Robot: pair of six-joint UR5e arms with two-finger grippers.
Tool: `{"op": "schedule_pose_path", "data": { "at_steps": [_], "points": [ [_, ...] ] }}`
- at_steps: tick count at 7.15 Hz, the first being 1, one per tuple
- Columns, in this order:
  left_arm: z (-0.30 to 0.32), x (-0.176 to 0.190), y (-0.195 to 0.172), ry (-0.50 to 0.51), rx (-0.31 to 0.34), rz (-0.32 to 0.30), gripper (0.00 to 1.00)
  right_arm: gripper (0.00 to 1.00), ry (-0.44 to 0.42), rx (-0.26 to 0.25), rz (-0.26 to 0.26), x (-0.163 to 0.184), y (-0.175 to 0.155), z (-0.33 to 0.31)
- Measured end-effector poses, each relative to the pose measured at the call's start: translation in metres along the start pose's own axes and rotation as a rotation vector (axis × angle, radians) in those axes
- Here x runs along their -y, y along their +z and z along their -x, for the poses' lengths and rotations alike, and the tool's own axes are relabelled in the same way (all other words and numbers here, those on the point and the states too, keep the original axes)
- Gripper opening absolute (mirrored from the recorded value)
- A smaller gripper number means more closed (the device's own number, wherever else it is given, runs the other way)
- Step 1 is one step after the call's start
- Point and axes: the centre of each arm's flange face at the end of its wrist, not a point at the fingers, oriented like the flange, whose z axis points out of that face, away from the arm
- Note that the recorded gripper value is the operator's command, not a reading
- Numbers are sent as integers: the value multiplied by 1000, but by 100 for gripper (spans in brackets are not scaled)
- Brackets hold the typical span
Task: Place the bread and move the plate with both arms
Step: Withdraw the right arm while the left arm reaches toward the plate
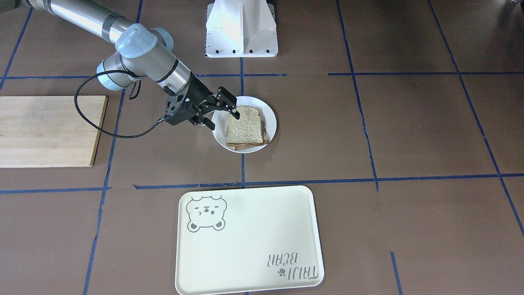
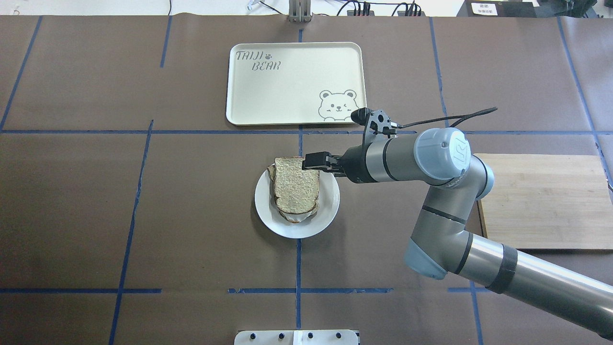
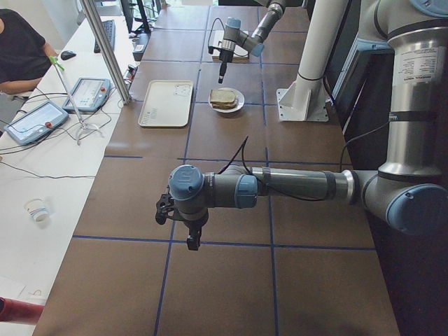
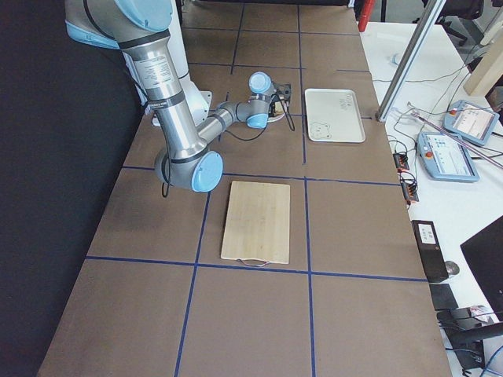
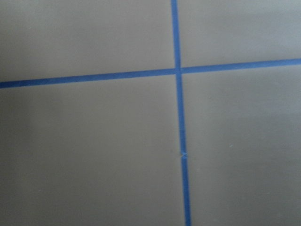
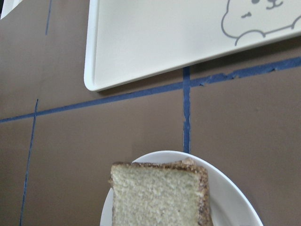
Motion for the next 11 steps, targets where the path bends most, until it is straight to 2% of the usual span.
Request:
{"op": "schedule_pose_path", "data": {
  "at_steps": [1, 3, 5, 6, 7, 9, 10, 11],
  "points": [
    [-16, 10, -3, -1, -10, -39, 100, 100, 8, -15, -27, 19, -10, -4],
    [-61, 28, 4, 3, -42, -134, 100, 100, 46, -108, -97, 71, -45, -13],
    [-134, 46, 24, -45, -128, -194, 100, 100, 40, -270, -154, 112, -95, -12],
    [-176, 54, 30, -96, -193, -213, 100, 100, -21, -374, -156, 128, -119, -15],
    [-215, 59, 36, -144, -262, -219, 100, 100, -103, -470, -134, 141, -140, -23],
    [-292, 65, 41, -228, -398, -203, 100, 100, -269, -648, -37, 166, -179, -62],
    [-323, 64, 44, -274, -457, -197, 100, 100, -321, -707, 34, 181, -201, -84],
    [-351, 57, 56, -316, -501, -205, 100, 100, -349, -729, 120, 195, -225, -107]
  ]
}}
